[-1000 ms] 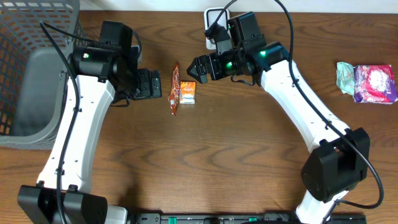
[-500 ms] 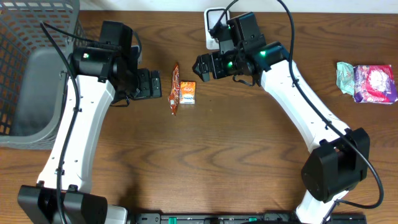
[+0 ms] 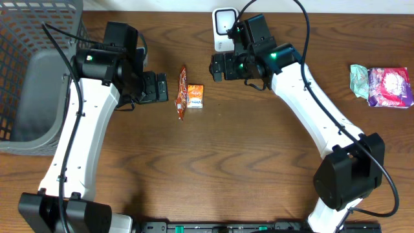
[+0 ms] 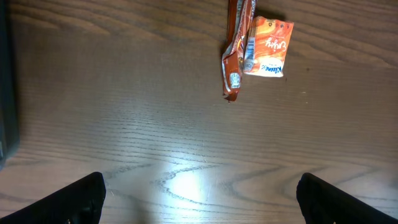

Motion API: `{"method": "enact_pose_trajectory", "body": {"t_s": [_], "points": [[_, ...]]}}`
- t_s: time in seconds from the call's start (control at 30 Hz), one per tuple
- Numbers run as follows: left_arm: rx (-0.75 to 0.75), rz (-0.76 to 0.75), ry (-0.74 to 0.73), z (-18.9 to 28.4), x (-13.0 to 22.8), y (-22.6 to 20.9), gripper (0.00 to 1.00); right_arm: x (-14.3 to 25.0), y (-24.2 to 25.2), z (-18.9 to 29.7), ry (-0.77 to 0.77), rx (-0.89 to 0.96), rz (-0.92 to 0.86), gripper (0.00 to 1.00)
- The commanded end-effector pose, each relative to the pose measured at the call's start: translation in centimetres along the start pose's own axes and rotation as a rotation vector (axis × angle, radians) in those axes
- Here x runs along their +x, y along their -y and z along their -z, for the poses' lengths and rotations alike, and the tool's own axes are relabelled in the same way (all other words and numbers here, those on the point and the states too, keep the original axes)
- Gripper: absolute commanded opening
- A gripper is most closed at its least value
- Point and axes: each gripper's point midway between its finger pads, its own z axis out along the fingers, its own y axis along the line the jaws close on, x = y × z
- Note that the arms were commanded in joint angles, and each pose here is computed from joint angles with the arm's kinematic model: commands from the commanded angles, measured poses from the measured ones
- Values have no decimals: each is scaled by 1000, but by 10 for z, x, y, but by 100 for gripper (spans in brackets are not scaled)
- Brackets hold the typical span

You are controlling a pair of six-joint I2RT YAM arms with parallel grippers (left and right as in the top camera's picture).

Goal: Scan the item barcode
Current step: 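Lower the right gripper over the orange pack to grasp it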

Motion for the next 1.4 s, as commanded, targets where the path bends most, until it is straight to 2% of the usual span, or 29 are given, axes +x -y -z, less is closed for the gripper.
{"method": "enact_pose_trajectory", "body": {"t_s": [0.0,0.23,0.73,1.17,1.37], "points": [[-11,6,-5,-1,1,-2,98,4,-5,-3,-13,-20,-11,99],[-11,6,-5,-1,1,-2,98,2,14,-5,12,86,-12,99],[-11,6,-5,-1,1,-2,98,6,18,-18,30,82,-26,99],[-11,6,-5,-1,1,-2,98,39,29,-49,-104,102,-43,99],[-11,6,-5,-1,1,-2,98,42,23,-53,-103,104,-49,99]]}}
